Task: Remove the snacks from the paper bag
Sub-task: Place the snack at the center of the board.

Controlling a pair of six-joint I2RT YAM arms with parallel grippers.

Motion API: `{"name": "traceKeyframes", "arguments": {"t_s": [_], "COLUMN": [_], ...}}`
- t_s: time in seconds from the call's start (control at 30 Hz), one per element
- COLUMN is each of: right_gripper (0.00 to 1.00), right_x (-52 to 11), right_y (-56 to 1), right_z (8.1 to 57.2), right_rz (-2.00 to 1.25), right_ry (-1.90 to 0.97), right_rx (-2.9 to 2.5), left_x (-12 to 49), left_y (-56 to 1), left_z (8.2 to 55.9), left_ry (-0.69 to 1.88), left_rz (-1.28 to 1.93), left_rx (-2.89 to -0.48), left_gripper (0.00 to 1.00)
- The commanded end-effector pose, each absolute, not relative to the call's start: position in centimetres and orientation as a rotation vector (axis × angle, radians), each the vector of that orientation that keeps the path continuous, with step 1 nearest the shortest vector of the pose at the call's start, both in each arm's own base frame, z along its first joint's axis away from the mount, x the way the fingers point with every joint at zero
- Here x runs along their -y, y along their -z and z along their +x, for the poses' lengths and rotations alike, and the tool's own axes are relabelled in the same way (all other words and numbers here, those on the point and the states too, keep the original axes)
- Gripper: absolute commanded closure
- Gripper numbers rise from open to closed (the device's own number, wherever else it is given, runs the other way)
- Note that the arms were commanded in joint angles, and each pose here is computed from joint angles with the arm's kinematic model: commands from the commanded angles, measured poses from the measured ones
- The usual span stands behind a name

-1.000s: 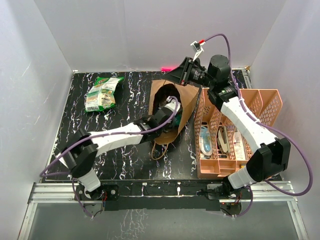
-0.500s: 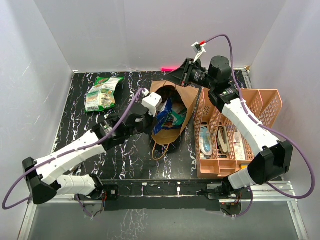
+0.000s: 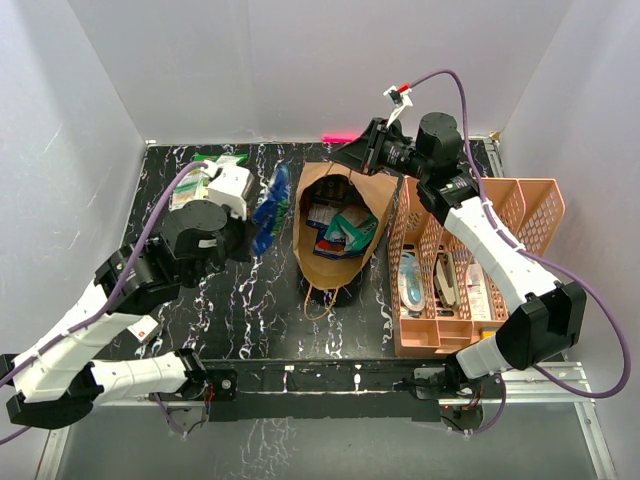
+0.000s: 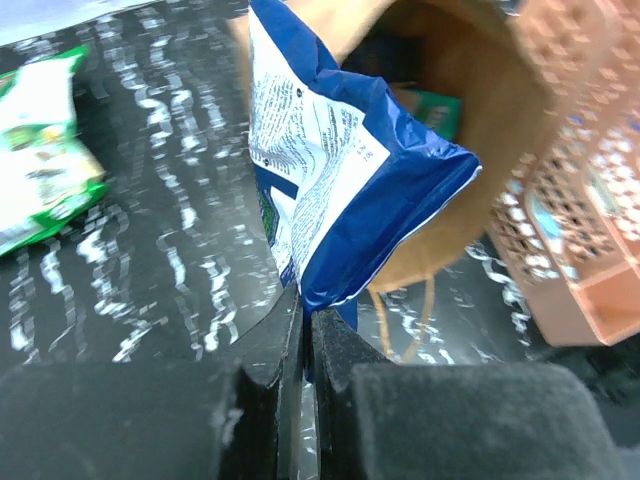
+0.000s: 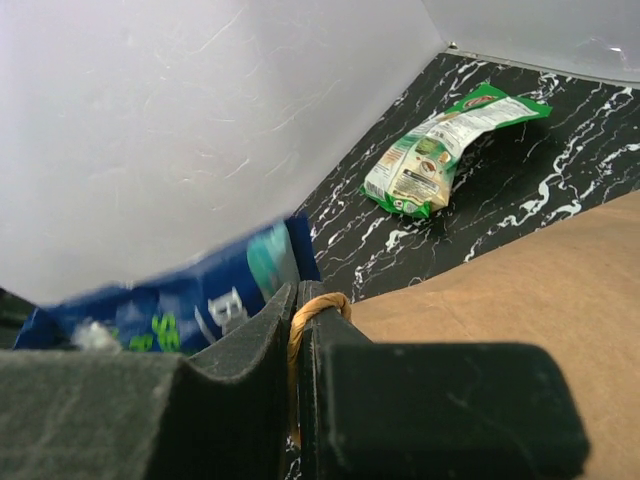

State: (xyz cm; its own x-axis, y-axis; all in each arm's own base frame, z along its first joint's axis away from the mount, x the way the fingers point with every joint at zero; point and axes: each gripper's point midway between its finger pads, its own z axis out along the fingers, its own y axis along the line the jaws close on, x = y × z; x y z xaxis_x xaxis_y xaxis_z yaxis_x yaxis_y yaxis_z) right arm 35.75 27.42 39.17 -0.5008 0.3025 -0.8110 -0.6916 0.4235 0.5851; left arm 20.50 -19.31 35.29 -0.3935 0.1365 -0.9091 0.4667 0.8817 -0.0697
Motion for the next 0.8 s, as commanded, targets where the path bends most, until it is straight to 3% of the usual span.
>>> {"name": "traceKeyframes", "arguments": {"t_s": [0.0,0.3,0.6,0.77], "right_gripper": [0.92,0.92,0.92,0.92], "right_x": [-26.3,-26.2,-26.3,-26.3], "right_y": [-43.2,-43.3,-43.1,-43.1], "right_z": [34.6,34.3,34.0,34.1], "right_rz": [-0.377,-0.379,-0.376,-0.375], "right_ry": [-1.196,-1.19,-1.215,-1.215], "right_rx": [-1.568,-1.563,-1.565,-1.562], "left_x": [12.8,10.2,6.8,3.6], "left_y": [-35.0,-32.4,-23.2,-19.9], "left_z": [21.9,24.9,30.5,31.8], "left_ry": [0.049,-0.223,-0.34,-0.605], "left_rz": [0.217,0.071,-0.092,-0.102], "left_rx": [-1.977,-1.992,-2.225,-2.204], "left_gripper": [1.0,1.0,1.0,1.0]}}
